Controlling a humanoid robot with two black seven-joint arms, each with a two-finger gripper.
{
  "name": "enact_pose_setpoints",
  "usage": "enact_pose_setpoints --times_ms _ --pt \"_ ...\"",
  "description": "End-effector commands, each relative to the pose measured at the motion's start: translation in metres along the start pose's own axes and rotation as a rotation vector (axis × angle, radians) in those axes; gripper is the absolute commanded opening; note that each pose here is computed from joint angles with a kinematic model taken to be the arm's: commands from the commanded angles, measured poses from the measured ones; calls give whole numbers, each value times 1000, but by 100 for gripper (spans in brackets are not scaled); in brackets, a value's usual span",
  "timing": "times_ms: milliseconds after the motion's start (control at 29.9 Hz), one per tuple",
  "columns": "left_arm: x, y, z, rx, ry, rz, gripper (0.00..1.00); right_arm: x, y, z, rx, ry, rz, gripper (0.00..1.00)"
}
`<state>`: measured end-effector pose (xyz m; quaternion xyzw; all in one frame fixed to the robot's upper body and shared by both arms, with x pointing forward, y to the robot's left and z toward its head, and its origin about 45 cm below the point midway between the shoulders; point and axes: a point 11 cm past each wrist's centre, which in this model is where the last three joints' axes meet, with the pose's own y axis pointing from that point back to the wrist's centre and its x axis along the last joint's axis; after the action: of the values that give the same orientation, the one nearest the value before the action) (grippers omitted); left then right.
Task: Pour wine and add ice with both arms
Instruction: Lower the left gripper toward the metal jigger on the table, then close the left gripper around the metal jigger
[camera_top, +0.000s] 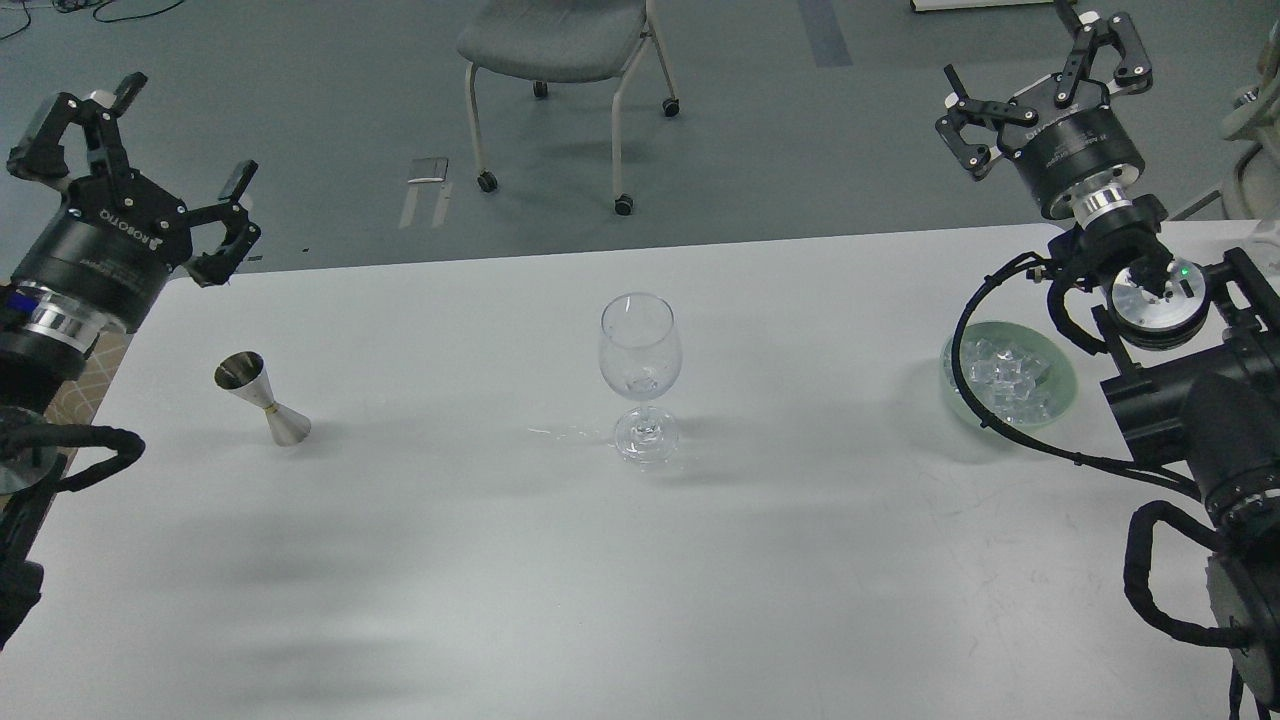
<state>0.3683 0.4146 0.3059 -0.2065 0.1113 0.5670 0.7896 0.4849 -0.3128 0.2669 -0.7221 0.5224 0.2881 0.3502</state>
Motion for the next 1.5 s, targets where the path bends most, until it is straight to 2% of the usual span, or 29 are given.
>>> enact_pose_setpoints --times_ms 0,301,368,535,802,869,1036,1236,1470 --pt "-6 29 7 4 -3 -8 96 2 4 1 -1 1 -2 100" --pt "-20 111 -2 22 131 70 96 23 23 3 -9 6 47 100" --pt "-15 134 -21 35 210 132 96 26 26 5 -10 4 55 100" --pt "-14 160 -54 76 357 206 96 25 26 6 -11 4 52 100" --pt "-16 176 -98 34 517 312 95 29 30 3 -9 10 62 100" --pt "-18 178 -106 38 554 330 83 32 33 -1 -9 20 68 100" --pt "-14 193 -148 -42 703 509 82 35 38 1 -14 22 72 100" --pt "-18 190 -153 -39 728 502 81 34 40 3 -15 21 66 100" --pt "-23 174 -161 65 851 480 81 37 44 4 -17 20 74 100"
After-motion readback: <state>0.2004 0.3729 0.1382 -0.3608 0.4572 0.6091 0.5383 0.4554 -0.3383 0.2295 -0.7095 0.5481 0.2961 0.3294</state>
